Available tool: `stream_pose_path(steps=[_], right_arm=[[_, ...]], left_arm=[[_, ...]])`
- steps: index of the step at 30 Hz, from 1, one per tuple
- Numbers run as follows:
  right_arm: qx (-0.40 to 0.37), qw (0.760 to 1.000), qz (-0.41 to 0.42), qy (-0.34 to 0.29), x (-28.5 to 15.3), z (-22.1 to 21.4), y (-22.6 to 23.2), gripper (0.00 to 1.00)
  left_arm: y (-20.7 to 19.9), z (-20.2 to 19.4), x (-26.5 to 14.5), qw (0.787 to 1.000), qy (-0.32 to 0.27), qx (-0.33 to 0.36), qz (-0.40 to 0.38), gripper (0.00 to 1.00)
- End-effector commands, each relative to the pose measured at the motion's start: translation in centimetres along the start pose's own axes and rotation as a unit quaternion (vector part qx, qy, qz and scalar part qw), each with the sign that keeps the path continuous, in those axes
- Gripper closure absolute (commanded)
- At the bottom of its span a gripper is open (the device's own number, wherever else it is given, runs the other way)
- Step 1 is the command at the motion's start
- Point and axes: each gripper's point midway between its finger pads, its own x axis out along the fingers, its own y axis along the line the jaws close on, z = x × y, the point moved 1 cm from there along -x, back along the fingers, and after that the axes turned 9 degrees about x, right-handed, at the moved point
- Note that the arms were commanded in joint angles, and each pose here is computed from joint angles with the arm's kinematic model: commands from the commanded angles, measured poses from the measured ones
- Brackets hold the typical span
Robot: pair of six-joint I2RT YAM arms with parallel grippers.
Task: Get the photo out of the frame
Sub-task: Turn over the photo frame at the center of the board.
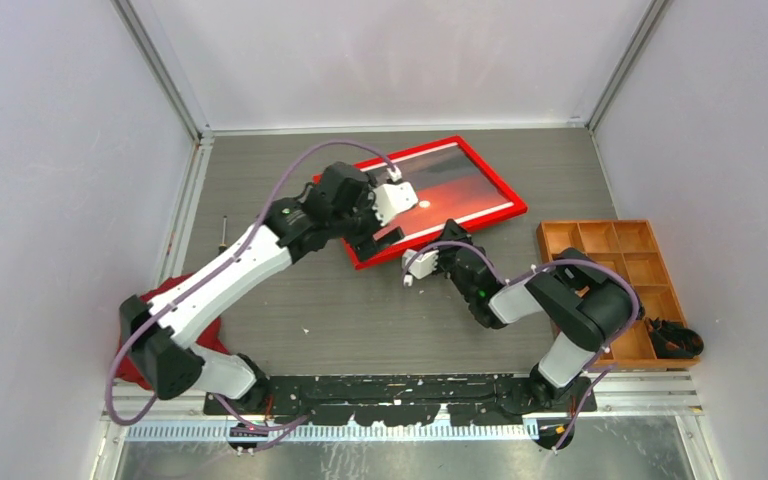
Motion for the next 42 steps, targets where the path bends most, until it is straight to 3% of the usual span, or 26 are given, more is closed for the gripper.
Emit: stream_pose_path(steps=[1, 8, 16, 22, 31, 42], right_arm=[[0.075, 0.991, -0.107, -0.036, -0.8, 1.6, -5.7, 0.99], [0.121, 0.990, -0.066, -0.019, -1.4, 2.7, -7.0, 0.99], [0.224, 0.975, -0.004, -0.003, -2.6, 4.7, -11.1, 0.99], [0.332, 0.941, 0.071, 0.004, -4.1, 8.0, -15.2, 0.99], [0.438, 0.898, 0.043, -0.027, -5.6, 11.2, -22.7, 0.99], [0.535, 0.835, 0.100, -0.084, -8.7, 14.0, -25.1, 0.99]], left_arm=[[4.6, 1.5, -4.8, 0.993, -0.053, -0.040, 0.093, 0.11], [10.4, -5.4, -10.5, 0.962, -0.070, -0.156, 0.215, 0.00], [11.0, -14.4, -11.9, 0.927, -0.043, -0.259, 0.269, 0.00], [11.3, -19.1, -12.3, 0.904, -0.040, -0.311, 0.290, 0.00], [9.5, -20.1, -11.8, 0.911, -0.041, -0.297, 0.282, 0.00], [8.7, -20.1, -10.6, 0.918, -0.052, -0.299, 0.256, 0.00]])
